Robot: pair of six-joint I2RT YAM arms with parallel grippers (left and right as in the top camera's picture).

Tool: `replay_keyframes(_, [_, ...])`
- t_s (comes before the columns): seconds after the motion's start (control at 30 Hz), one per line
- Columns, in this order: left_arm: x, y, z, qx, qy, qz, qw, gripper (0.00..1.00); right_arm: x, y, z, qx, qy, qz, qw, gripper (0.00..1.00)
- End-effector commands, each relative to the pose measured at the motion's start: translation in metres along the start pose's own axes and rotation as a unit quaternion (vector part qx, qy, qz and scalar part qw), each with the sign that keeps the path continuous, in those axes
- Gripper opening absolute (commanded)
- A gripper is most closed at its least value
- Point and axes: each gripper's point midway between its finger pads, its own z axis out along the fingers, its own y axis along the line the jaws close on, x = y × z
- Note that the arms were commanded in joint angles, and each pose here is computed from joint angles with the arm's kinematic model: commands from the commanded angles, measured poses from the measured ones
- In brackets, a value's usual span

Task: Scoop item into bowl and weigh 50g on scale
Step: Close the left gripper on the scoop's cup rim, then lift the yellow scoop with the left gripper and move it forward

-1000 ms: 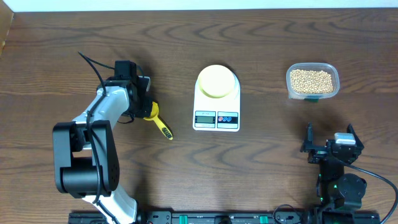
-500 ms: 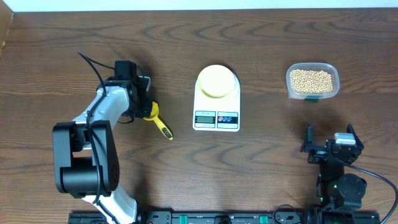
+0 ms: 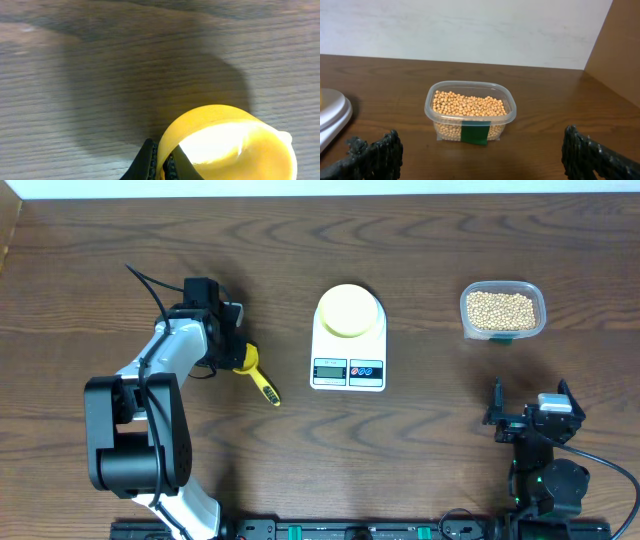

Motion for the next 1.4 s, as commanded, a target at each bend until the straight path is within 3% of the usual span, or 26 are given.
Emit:
replay_keyframes(0.0, [-0.001, -0.007, 0.001, 0.025, 0.0, -0.015, 1.0, 0.08, 0.001, -0.002, 0.0, 0.005, 0.0, 0.004, 1.0, 0.99])
replay_keyframes(0.27, [-0.011, -0.007, -0.016, 0.021, -0.027, -0.013, 0.999, 0.08, 0.001, -0.002, 0.0, 0.005, 0.0, 0.004, 1.0, 0.99])
replay_keyframes(0.53, [-0.041, -0.007, -0.083, 0.005, -0.135, -0.001, 0.991, 0.08, 0.001, -0.002, 0.0, 0.006, 0.0, 0.004, 1.0, 0.99])
replay_keyframes(0.73, [-0.075, -0.007, -0.143, -0.009, -0.256, -0.002, 0.967, 0.08, 0.001, -0.002, 0.0, 0.005, 0.0, 0.004, 1.0, 0.99])
replay_keyframes(0.9, [-0.109, -0.005, -0.188, 0.008, -0.359, -0.071, 0.93, 0.08, 0.001, -0.002, 0.0, 0.005, 0.0, 0.004, 1.0, 0.99])
replay_keyframes(1.07, [-0.131, -0.014, -0.209, 0.042, -0.413, -0.109, 0.903, 0.08, 0.001, -0.002, 0.0, 0.006, 0.0, 0.004, 1.0, 0.99])
replay_keyframes(1.37, [-0.16, -0.051, -0.237, 0.072, -0.484, -0.065, 0.87, 0.08, 0.001, -0.002, 0.0, 0.005, 0.0, 0.004, 1.0, 0.99])
